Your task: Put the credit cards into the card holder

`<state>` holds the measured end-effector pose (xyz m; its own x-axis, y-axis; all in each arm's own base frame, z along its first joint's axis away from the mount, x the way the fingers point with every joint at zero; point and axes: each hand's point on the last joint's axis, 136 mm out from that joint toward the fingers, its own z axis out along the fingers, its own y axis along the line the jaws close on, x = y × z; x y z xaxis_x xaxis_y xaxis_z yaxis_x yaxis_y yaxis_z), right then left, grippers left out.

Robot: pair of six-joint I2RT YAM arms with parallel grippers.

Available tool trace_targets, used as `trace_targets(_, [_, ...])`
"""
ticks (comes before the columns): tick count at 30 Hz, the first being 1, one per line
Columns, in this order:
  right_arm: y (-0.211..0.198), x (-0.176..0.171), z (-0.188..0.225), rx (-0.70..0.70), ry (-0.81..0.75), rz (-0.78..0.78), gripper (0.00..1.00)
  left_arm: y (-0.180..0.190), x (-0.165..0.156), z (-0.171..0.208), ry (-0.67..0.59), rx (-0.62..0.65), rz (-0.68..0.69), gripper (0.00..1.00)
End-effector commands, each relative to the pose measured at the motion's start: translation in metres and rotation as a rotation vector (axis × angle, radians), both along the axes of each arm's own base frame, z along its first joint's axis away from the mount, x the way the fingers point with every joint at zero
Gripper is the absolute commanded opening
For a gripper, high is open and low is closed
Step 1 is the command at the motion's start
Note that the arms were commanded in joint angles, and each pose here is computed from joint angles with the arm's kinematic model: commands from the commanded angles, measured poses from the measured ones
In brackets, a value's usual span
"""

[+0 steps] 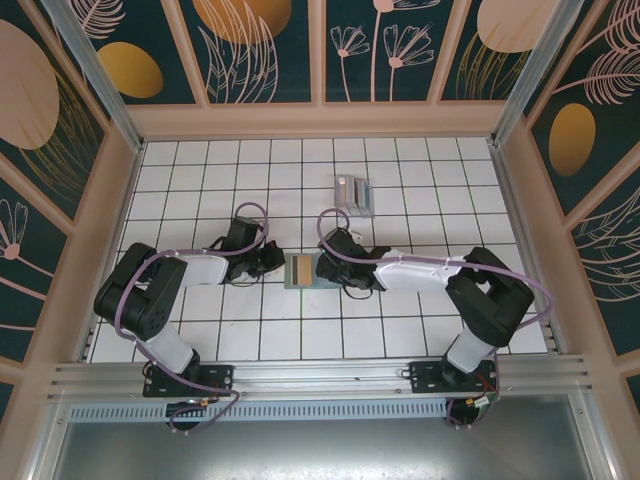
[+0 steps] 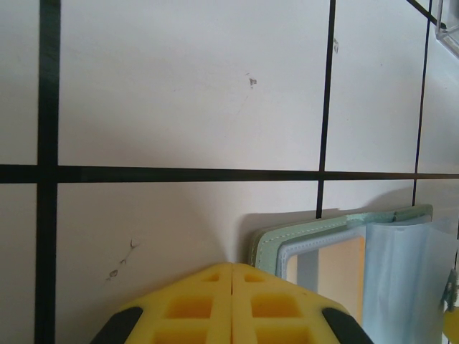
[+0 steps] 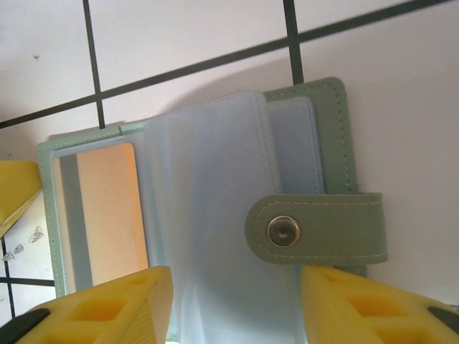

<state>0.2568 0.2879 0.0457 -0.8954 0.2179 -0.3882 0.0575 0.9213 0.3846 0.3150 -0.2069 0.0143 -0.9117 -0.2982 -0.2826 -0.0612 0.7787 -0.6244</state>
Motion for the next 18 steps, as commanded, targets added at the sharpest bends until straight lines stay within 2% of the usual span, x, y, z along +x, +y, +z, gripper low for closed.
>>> trace_targets(1, [-0.015, 0.001, 0.008, -0.071, -0.045, -0.015, 0.52, 0.002, -0.003, 0.002, 0.004, 0.019, -0.008, 0.09])
trace_targets(6, [-0.020, 0.001, 0.015, -0.072, -0.064, -0.012, 0.52, 0.002, 0.002, 0.012, -0.041, 0.028, -0.017, 0.11])
trace_targets(13, [-0.018, 0.006, 0.014, 0.023, -0.026, -0.009, 0.33, 0.001, 0.003, 0.015, -0.048, 0.020, -0.020, 0.11])
trace_targets(18, [-0.018, 0.002, -0.001, 0.042, 0.029, -0.004, 0.33, 0.002, 0.001, 0.012, -0.043, 0.021, -0.020, 0.12])
